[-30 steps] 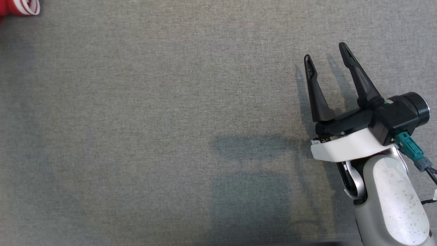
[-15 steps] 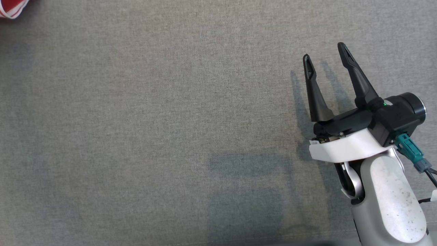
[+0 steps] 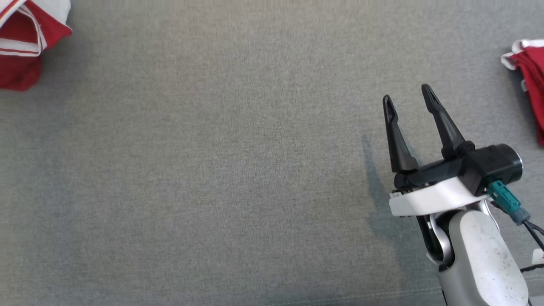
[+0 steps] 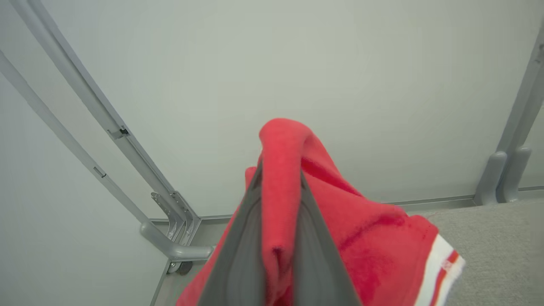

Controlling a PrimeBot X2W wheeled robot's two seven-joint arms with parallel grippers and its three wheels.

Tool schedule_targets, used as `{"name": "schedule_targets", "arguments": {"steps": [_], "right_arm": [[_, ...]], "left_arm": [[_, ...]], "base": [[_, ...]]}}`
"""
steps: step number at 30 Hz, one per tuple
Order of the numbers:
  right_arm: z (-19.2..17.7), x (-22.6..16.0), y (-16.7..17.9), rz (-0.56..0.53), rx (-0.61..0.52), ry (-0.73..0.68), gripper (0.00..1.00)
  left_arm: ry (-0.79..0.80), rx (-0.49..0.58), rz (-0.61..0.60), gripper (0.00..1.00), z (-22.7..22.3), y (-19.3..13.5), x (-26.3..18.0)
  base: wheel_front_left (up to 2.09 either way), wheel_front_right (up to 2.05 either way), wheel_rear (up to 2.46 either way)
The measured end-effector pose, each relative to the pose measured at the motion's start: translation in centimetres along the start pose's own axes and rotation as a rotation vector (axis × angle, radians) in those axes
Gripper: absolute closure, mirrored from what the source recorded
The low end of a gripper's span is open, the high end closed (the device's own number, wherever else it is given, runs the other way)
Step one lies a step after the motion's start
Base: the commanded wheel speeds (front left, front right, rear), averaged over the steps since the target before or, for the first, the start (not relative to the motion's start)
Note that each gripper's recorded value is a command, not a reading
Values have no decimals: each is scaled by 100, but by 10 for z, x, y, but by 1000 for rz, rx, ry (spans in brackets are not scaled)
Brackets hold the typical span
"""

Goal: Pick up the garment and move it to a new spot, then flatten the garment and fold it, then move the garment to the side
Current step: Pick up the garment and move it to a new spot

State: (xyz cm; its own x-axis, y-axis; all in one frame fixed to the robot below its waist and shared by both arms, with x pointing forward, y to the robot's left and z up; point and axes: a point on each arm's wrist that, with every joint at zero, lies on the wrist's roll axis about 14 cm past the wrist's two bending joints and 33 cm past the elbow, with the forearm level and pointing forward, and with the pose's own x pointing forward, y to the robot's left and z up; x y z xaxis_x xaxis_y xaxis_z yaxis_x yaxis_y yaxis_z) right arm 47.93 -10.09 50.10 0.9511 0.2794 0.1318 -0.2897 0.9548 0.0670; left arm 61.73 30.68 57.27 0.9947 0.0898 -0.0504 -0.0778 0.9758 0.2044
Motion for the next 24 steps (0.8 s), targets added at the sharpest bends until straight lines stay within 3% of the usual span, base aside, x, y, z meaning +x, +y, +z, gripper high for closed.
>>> {"name": "schedule_targets", "arguments": {"steps": [11, 20, 24], "right_arm": [[46, -45, -6, -59, -2, -67, 0], [71, -70, -9, -88, -2, -119, 0], [74, -79, -17, -116, -10, -124, 0]], "left_arm": [[-313, -73, -78, 100, 114, -7, -67], [-388, -90, -195, 100, 143, -38, -126], [-351, -83, -290, 100, 139, -70, -147]], "base": [[0, 0, 0], [0, 0, 0], [0, 0, 0]]}}
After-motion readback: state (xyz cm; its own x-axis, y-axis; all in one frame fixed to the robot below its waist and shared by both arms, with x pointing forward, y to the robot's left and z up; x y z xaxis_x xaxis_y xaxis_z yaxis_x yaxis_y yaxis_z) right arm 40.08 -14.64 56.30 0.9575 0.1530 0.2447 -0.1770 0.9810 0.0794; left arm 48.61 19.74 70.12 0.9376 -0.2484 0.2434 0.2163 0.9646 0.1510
